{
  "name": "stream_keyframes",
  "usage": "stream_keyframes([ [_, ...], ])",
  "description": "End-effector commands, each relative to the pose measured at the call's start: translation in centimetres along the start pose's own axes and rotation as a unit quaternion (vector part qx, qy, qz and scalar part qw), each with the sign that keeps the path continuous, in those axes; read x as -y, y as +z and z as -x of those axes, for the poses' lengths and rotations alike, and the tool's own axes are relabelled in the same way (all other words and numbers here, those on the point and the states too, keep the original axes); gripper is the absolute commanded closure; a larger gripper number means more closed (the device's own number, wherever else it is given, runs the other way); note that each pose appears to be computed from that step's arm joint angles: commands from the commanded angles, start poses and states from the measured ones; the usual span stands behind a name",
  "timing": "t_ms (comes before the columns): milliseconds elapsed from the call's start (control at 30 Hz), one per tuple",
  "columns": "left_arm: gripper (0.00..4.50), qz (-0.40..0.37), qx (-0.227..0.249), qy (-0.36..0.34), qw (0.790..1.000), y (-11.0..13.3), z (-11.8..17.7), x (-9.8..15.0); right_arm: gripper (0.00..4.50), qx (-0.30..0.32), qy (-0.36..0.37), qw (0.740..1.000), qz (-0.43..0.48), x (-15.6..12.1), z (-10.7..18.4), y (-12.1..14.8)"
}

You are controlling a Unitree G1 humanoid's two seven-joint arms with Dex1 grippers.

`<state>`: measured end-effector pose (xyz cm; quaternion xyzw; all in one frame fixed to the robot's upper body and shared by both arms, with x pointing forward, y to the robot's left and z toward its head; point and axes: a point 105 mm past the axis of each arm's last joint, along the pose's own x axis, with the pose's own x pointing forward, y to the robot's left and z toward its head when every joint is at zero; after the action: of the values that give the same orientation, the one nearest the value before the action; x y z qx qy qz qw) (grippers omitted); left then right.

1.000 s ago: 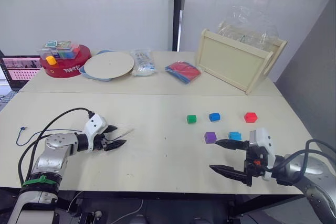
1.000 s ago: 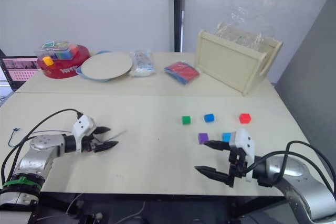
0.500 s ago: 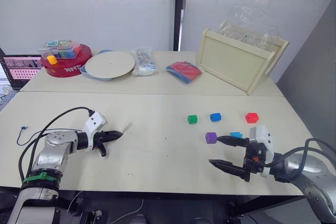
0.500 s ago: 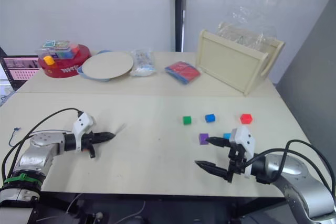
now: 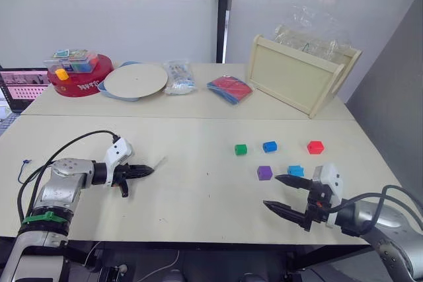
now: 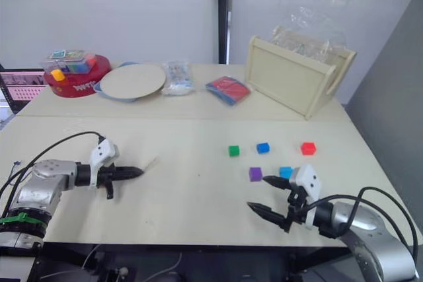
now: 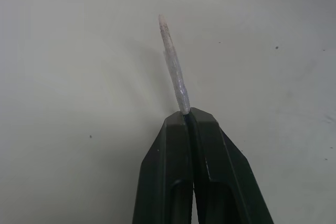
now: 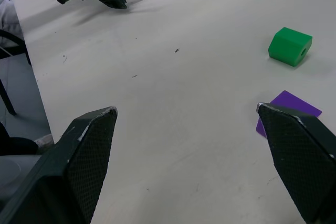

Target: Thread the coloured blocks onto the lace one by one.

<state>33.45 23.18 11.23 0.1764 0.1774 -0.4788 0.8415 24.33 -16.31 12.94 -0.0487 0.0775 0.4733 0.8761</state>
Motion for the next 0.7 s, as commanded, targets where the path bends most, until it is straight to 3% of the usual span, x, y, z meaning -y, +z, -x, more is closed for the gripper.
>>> stream_keyframes([
  [33, 4.48, -0.03, -0.008, -0.042, 0.999, 1.0, 0.4, 1.3, 0.0, 0.013, -0.003, 1.0, 0.021, -0.3, 0.1, 0.7],
  [200, 4.48, -0.053, -0.058, -0.054, 0.995, -0.5, 0.2, 2.0, 0.0, 0.014, -0.006, 1.0, 0.016, -0.5, 0.3, 0.6],
  [433, 2.25, -0.045, -0.046, -0.042, 0.997, -1.3, -0.6, 2.1, 0.0, 0.014, -0.004, 1.0, 0.014, -0.9, 0.4, 0.6],
  [533, 2.25, -0.028, -0.016, -0.042, 0.999, -1.2, -0.8, 2.4, 0.0, 0.012, -0.004, 1.0, 0.013, -1.0, 0.7, 0.5],
  [700, 2.25, -0.02, -0.011, -0.058, 0.998, -2.7, -1.2, 3.4, 0.0, 0.009, -0.007, 1.0, 0.016, -0.6, 1.0, 0.7],
])
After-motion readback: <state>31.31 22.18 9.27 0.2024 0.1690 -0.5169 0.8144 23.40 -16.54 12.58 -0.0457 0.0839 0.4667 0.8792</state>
